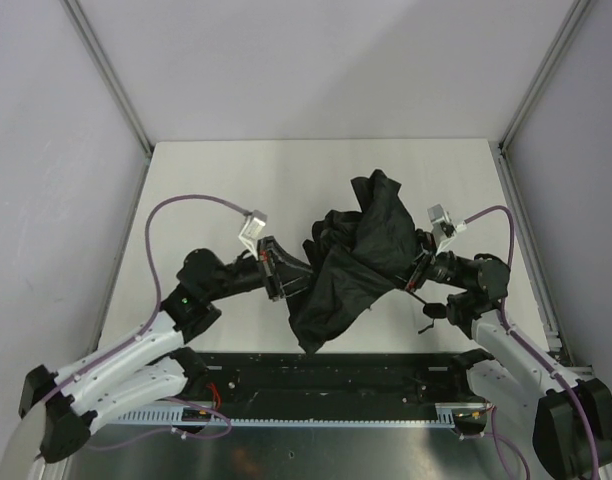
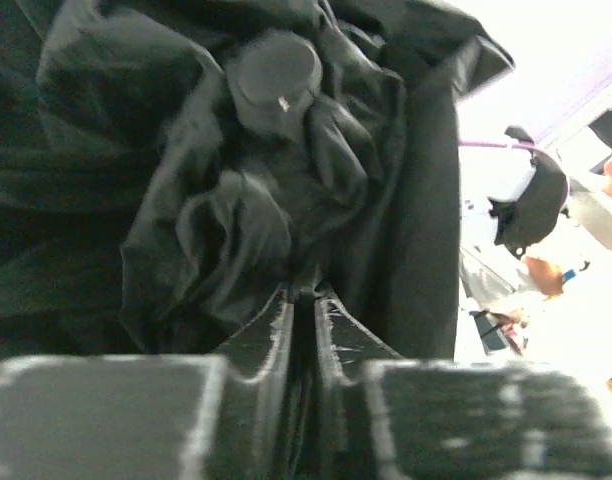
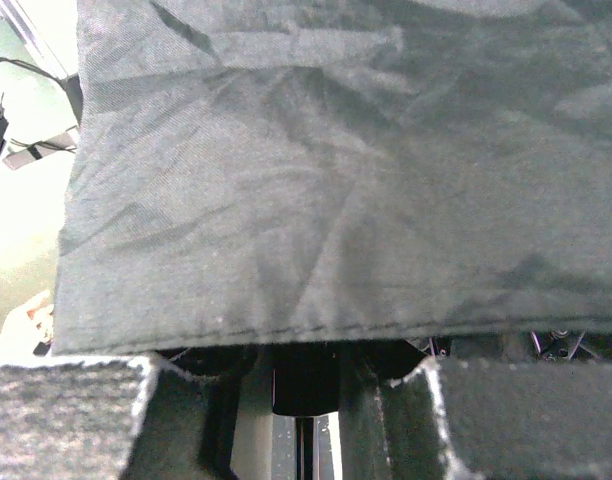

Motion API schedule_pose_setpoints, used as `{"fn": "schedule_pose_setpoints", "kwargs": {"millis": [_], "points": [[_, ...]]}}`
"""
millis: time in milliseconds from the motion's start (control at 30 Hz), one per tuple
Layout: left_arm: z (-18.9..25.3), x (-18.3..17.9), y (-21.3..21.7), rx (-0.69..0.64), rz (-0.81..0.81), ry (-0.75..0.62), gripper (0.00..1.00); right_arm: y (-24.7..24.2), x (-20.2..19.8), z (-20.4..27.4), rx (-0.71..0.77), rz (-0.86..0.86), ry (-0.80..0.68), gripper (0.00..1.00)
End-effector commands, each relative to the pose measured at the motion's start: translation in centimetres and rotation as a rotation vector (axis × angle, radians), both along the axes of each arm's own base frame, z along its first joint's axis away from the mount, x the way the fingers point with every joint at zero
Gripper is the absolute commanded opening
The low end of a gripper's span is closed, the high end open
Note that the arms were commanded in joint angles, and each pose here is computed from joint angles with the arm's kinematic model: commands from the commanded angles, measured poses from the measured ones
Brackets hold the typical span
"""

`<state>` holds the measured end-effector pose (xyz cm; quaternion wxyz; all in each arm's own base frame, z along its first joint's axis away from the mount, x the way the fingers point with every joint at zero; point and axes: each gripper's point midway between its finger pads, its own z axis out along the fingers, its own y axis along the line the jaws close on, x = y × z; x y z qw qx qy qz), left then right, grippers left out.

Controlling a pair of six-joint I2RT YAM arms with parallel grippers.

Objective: Put away the umbrella

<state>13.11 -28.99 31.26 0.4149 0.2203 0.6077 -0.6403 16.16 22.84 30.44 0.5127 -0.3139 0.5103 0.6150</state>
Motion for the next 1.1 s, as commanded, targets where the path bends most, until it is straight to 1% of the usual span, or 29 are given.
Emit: {"fn": "schedule_pose_setpoints", "kwargs": {"millis": [0,33,100,167,267,300,333,367,467,533,633,700,767,833,933,1067], "points": [[4.7,1.6,-1.0,-0.070,0.049,-0.119,0.07,0.2,-1.4,3.1,0.043,0.030,-0.127,0.00],[5.6,2.0,-1.2,-0.078,0.058,-0.134,0.03,0.4,-1.6,3.0,0.037,0.036,-0.123,0.00],[7.2,2.5,-1.6,-0.094,0.066,-0.165,0.01,0.6,-1.7,2.7,0.030,0.043,-0.117,0.00],[8.2,3.0,-1.6,-0.107,0.085,-0.174,0.00,0.7,-2.0,2.7,0.028,0.050,-0.117,0.00],[8.5,3.3,-1.6,-0.119,0.100,-0.155,0.00,0.8,-2.2,2.7,0.027,0.057,-0.114,0.00],[8.4,3.2,-1.6,-0.120,0.094,-0.143,0.02,0.8,-2.2,2.6,0.027,0.058,-0.112,0.00],[8.2,3.1,-1.6,-0.120,0.087,-0.134,0.07,0.8,-2.2,2.7,0.029,0.056,-0.114,0.00],[8.0,2.9,-1.5,-0.120,0.082,-0.121,0.15,0.8,-2.2,2.8,0.033,0.052,-0.115,0.00],[7.7,2.2,-0.7,-0.134,0.088,-0.106,0.45,0.7,-2.1,3.2,0.046,0.036,-0.117,0.00],[7.4,1.9,0.2,-0.149,0.113,-0.094,0.59,0.6,-2.0,3.4,0.055,0.027,-0.117,0.00],[7.1,1.5,1.9,-0.181,0.171,-0.076,0.73,0.6,-1.8,3.6,0.065,0.015,-0.106,0.00],[6.9,1.5,3.0,-0.205,0.219,-0.051,0.85,0.6,-1.7,3.6,0.068,0.013,-0.094,0.00],[6.5,1.7,3.9,-0.231,0.264,-0.014,0.90,0.6,-1.7,3.7,0.071,0.018,-0.087,0.00],[6.0,2.2,4.5,-0.242,0.306,-0.002,0.93,0.5,-1.9,3.8,0.075,0.028,-0.085,0.00],[5.7,2.7,4.6,-0.215,0.340,-0.054,0.98,0.5,-2.1,3.9,0.079,0.043,-0.082,0.00],[6.0,3.3,3.6,-0.174,0.321,-0.097,0.99,0.5,-2.4,3.9,0.076,0.062,-0.080,0.00]]}}
